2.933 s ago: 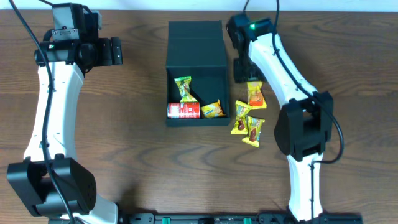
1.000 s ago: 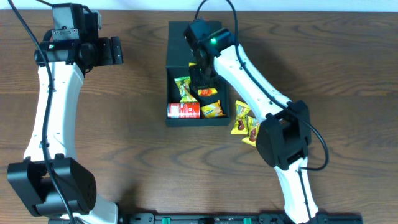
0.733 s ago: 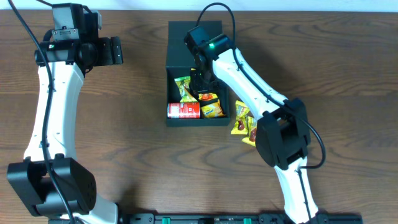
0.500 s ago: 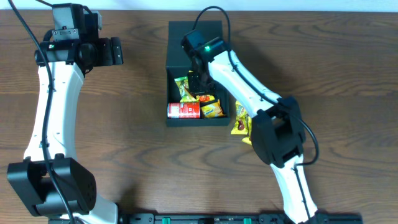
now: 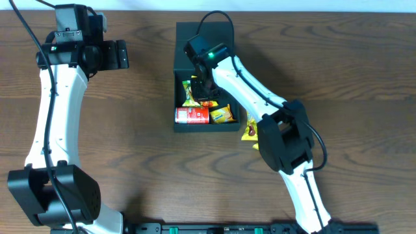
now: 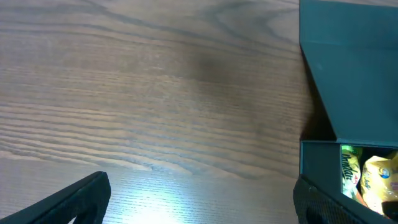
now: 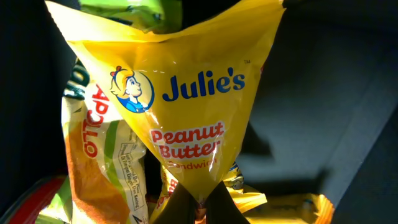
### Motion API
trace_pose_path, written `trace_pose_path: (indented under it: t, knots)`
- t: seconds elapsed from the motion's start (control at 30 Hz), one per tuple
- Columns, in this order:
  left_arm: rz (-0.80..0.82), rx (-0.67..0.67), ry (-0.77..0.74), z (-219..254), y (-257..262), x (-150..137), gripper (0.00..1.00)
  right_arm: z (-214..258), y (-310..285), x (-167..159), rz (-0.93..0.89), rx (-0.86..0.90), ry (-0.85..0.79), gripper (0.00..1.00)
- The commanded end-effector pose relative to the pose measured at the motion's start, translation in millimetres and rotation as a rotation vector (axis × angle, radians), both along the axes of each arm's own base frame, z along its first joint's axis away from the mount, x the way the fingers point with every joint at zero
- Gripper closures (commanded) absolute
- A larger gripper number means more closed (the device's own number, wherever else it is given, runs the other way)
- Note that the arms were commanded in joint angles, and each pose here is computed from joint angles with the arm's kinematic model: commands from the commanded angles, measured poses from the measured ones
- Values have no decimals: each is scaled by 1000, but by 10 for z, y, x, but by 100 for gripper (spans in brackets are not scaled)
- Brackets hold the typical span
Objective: Pack container
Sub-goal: 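Carry the Julie's wrapper into the box's back-left area, then press the Julie's wrapper down among the packed items with right gripper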
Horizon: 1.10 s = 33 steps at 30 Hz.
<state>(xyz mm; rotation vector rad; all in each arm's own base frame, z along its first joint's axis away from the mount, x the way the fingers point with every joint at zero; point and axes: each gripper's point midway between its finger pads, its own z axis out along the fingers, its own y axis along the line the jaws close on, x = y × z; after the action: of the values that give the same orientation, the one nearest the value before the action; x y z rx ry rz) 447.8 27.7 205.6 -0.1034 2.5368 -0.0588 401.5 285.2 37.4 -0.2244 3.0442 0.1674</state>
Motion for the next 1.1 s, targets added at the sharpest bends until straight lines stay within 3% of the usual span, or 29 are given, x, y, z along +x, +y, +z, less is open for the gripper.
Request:
trace_pose_path:
  t: [0.0,0.1,0.13,0.17,0.33,0.47,0.63,0.8,0.93,1.07]
  knots:
    - [0,2,3,-16,16,20,5,-32,78,-74,26,6,15,98]
    - [0,2,4,-16,16,19,5,-37,24,-69,8,-13,16,96]
    - [0,2,4,-16,16,19,5,-37,14,-70,7,-15,18,85]
    - [0,2,4,-16,16,19,5,-37,10,-66,6,-15,18,68]
    - [0,2,5,-17,16,17,5,-42,-33,-55,-3,-36,11,60]
    - [0,2,5,-17,16,17,5,-39,-70,-8,-28,-56,-11,60]
    - [0,2,6,-19,16,15,5,-41,-181,12,-102,-104,-22,74]
    - [0,1,10,-25,14,7,5,-39,-207,46,-119,-107,-31,63]
    - [0,1,10,-25,14,7,5,-7,-112,57,-66,-61,-30,65]
    - [0,1,12,-27,14,3,5,203,29,95,-6,30,-34,79]
